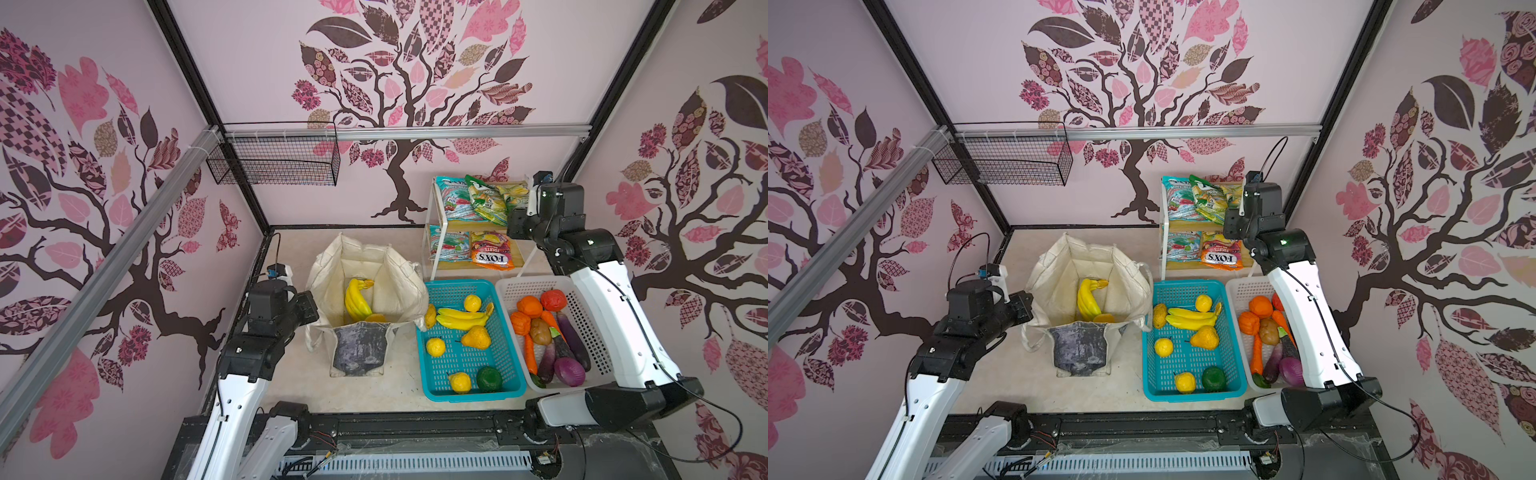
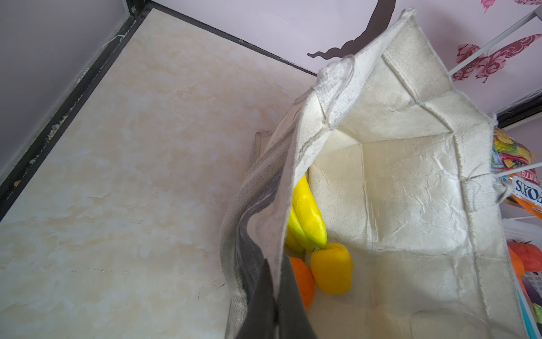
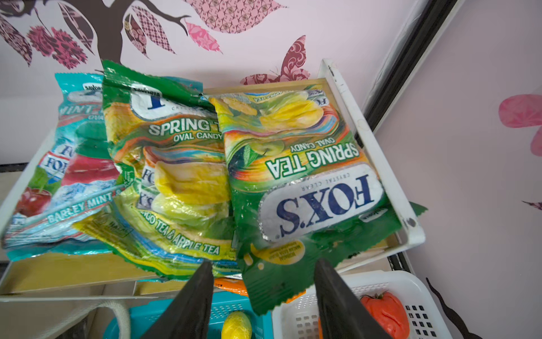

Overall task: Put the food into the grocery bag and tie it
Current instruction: 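Move the right gripper to the white shelf above the green candy bag, then grasp the green FOX'S Spring Tea candy bag with the right gripper and lift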

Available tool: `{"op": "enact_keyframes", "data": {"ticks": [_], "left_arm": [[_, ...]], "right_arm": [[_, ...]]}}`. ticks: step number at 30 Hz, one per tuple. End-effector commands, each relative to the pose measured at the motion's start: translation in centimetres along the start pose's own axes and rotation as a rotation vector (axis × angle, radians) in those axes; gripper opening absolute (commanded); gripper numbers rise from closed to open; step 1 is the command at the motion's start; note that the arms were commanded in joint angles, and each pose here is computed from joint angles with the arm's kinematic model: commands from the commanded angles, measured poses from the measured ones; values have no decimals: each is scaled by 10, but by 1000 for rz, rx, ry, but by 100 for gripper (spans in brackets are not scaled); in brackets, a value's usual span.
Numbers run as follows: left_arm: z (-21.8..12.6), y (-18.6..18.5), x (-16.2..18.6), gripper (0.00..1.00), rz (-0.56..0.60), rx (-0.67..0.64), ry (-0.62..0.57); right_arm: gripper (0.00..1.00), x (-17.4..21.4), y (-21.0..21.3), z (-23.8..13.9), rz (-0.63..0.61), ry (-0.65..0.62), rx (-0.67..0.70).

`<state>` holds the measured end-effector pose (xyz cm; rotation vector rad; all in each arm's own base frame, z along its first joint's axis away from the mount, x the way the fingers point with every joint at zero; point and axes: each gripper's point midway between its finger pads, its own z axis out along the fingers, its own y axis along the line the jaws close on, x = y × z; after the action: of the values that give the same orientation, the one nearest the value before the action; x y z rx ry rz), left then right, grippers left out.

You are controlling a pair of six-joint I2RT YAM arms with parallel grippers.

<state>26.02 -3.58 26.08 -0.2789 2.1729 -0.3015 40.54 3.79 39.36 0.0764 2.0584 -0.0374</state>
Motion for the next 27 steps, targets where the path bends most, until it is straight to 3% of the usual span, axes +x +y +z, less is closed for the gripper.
{"op": "enact_keyframes", "data": {"ticks": [1,18,27], "left_arm": [[6,2,1,0,7,-6,-2],[9,2,3,0,17,-8,7],[9,2,3,0,22,-6,10]], "right_arm": [[57,-6,1,14,-36,4,17],[38,0,2,27,-48,0,25],[20,-11,9,22,-38,-48,-20]]}}
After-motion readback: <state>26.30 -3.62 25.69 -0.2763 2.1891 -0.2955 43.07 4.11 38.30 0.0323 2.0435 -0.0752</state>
